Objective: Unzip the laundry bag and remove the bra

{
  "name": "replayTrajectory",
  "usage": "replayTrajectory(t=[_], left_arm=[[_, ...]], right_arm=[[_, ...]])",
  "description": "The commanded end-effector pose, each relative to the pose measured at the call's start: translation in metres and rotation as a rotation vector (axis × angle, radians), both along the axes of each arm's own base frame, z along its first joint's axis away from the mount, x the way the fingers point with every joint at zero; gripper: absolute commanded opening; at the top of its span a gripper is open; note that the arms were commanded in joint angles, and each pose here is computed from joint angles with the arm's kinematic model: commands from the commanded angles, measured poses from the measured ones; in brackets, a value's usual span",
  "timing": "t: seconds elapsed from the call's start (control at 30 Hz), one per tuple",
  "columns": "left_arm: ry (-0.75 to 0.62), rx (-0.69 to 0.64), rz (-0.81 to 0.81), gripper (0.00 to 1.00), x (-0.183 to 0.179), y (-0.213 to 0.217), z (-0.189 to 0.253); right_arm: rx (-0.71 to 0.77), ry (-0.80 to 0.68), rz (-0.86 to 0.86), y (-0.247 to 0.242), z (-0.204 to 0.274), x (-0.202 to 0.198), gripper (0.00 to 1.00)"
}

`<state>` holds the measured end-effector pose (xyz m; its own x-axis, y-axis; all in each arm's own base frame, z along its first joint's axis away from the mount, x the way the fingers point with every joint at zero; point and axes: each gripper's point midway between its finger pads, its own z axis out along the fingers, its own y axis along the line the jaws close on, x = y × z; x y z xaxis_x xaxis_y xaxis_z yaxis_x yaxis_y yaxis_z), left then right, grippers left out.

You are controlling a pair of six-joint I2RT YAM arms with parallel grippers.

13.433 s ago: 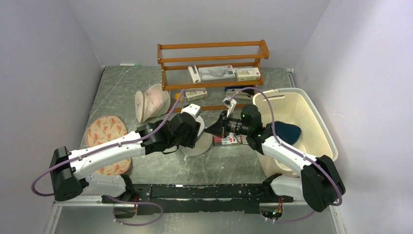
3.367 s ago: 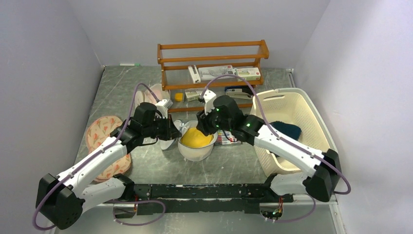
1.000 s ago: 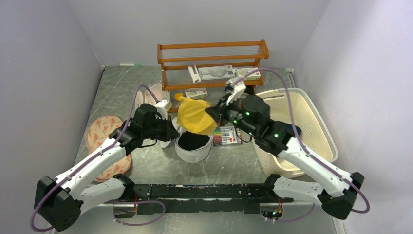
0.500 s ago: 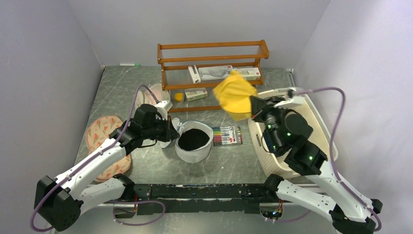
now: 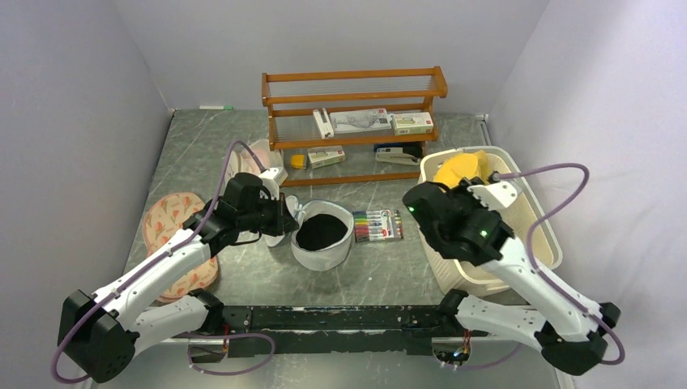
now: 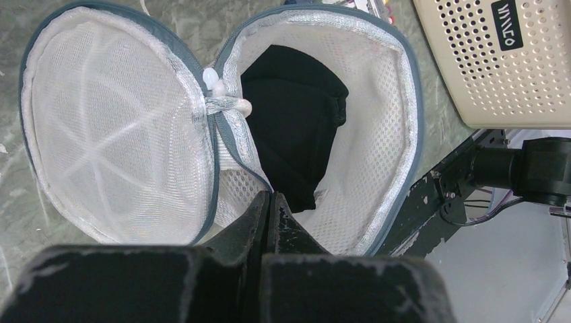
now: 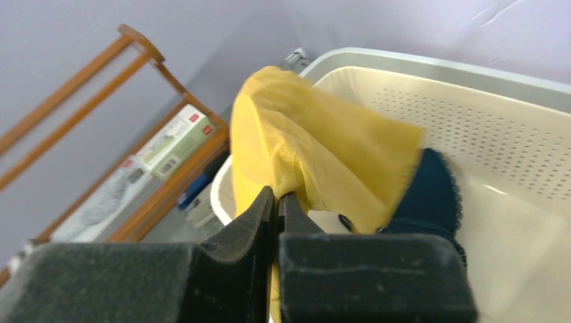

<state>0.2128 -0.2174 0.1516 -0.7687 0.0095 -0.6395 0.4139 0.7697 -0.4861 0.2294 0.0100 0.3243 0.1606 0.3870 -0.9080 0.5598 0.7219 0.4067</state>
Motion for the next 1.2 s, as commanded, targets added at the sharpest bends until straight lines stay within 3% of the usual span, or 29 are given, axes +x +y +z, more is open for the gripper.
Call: replayTrajectory(t=[0.0, 0.23, 0.4, 0.7, 0.97, 1.17], left_arm=[[-0.048, -0.005, -0.003, 0.07, 0.006, -0.002, 0.016], [-0.048, 0.005, 0.008, 0.07, 0.003, 0.002, 0.017], [-0.048, 0.013, 0.017, 0.07, 0.002, 0.005, 0.017], [-0.041, 0.003, 0.01, 0.07, 0.0, 0.004, 0.016], [-0.049, 0.001, 0.011, 0.07, -0.001, 0.004, 0.019], [-0.049, -0.003, 0.008, 0.07, -0.002, 0.004, 0.018]], right_arm=[[-0.097, -0.021, -0.107, -0.013, -0.007, 0.003, 0.0], [-0.069, 0.123, -0.241, -0.029, -0.057, 0.029, 0.0], [-0.009, 0.138, -0.21, -0.024, -0.073, 0.055, 0.0], [0.297, 0.122, -0.081, -0.051, -0.109, 0.098, 0.0], [0.55, 0.144, -0.022, -0.057, -0.157, 0.11, 0.01], [0.563, 0.194, -0.066, -0.062, -0.172, 0.097, 0.48]])
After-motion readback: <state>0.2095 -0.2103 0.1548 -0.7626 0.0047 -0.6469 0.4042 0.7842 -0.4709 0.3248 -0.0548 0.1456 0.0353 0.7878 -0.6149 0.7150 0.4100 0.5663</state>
